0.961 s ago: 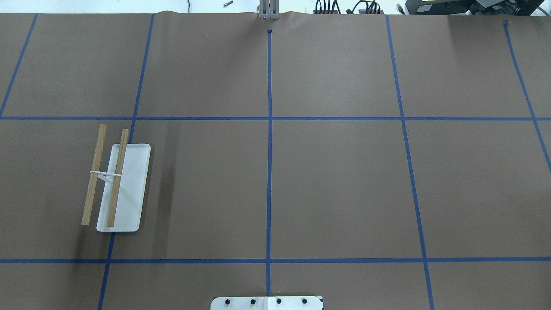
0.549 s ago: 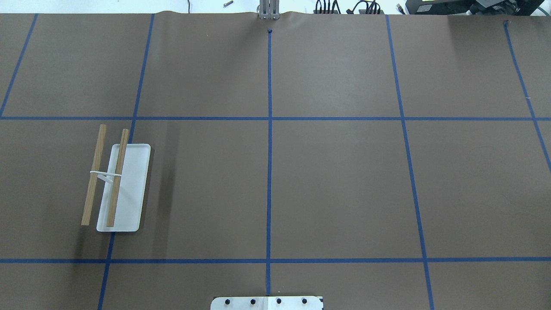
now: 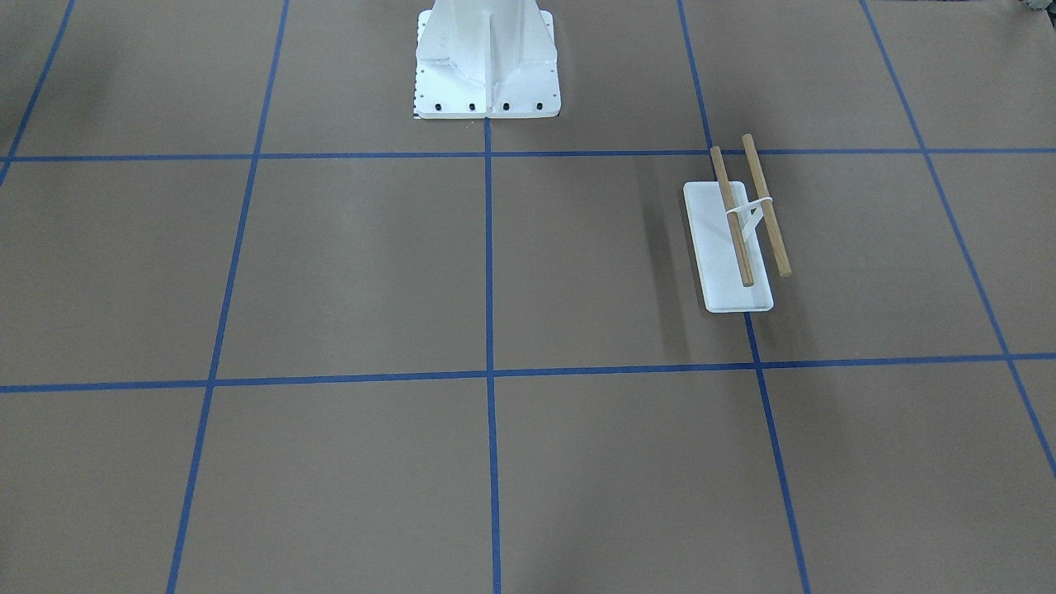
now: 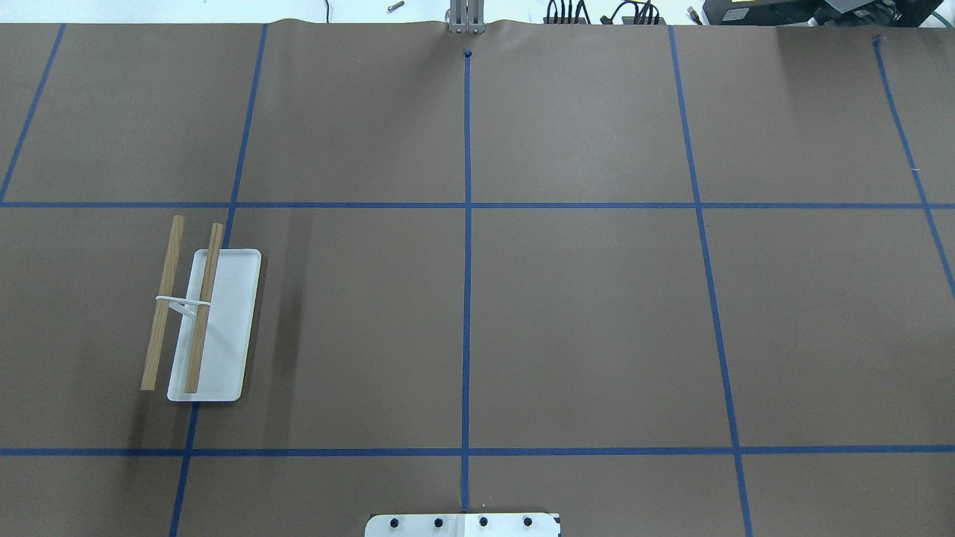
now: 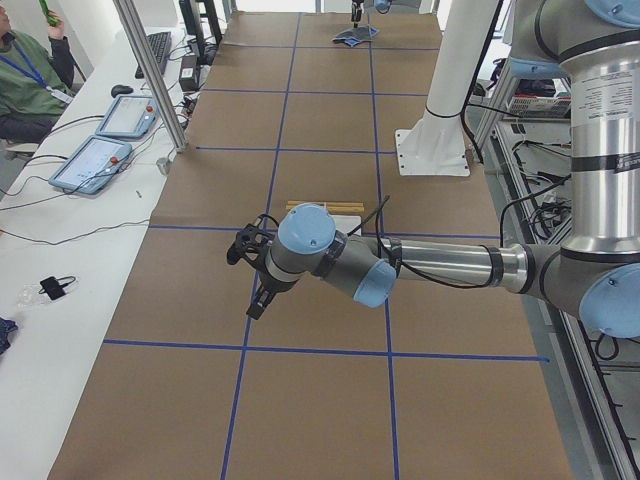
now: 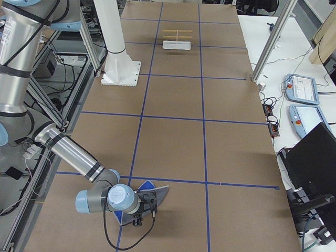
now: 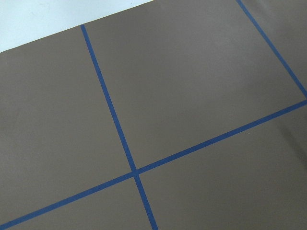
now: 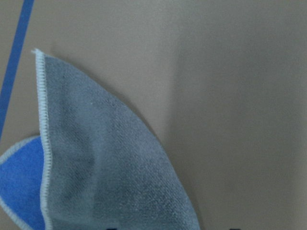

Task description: Hang towel on rack

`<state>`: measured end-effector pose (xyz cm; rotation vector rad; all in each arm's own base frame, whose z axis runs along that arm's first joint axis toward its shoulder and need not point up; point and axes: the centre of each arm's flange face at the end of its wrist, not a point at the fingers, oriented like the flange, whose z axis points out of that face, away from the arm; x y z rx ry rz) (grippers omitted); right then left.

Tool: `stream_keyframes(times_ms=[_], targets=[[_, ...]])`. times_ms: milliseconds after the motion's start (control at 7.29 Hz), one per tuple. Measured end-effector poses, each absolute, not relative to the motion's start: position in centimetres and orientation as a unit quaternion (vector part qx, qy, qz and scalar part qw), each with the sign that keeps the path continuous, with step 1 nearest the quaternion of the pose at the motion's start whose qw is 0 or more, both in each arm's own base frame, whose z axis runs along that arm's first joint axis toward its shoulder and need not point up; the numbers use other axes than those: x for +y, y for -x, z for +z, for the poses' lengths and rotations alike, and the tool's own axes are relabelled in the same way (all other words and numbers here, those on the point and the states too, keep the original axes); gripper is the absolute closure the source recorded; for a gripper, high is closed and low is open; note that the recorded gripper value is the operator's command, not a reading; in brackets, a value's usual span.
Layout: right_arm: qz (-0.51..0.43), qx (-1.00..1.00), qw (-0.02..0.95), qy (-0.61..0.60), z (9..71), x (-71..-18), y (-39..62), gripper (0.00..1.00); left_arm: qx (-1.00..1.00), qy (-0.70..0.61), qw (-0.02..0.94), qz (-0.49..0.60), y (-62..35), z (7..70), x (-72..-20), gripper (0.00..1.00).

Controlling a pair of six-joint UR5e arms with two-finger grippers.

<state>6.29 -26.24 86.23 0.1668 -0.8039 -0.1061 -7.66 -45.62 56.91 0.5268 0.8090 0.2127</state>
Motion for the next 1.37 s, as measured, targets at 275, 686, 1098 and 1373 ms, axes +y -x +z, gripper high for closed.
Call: stream_keyframes(times_ms=[275, 686, 1098, 1373], targets=[[-0.048, -0.391, 0.916, -0.073, 87.0, -25.7, -6.3, 0.29, 0.388, -0.254, 0.880, 0.102, 7.7, 56.8, -45.8, 0.01], [-0.043, -0.392, 0.917, -0.061, 88.3, -24.6, -6.3, 0.30, 0.388, -0.254, 0.880, 0.102, 7.7, 56.8, -45.8, 0.01], [-0.040, -0.393, 0.916, -0.063, 89.7, -23.3, -6.2, 1.00, 0.388, -0.254, 0.880, 0.102, 7.7, 56.7, -45.8, 0.01], [-0.041, -0.395, 0.915, -0.066, 89.6, -23.4, -6.2, 1.00, 0.388, -0.254, 0.880, 0.101, 7.7, 56.8, -45.7, 0.01]])
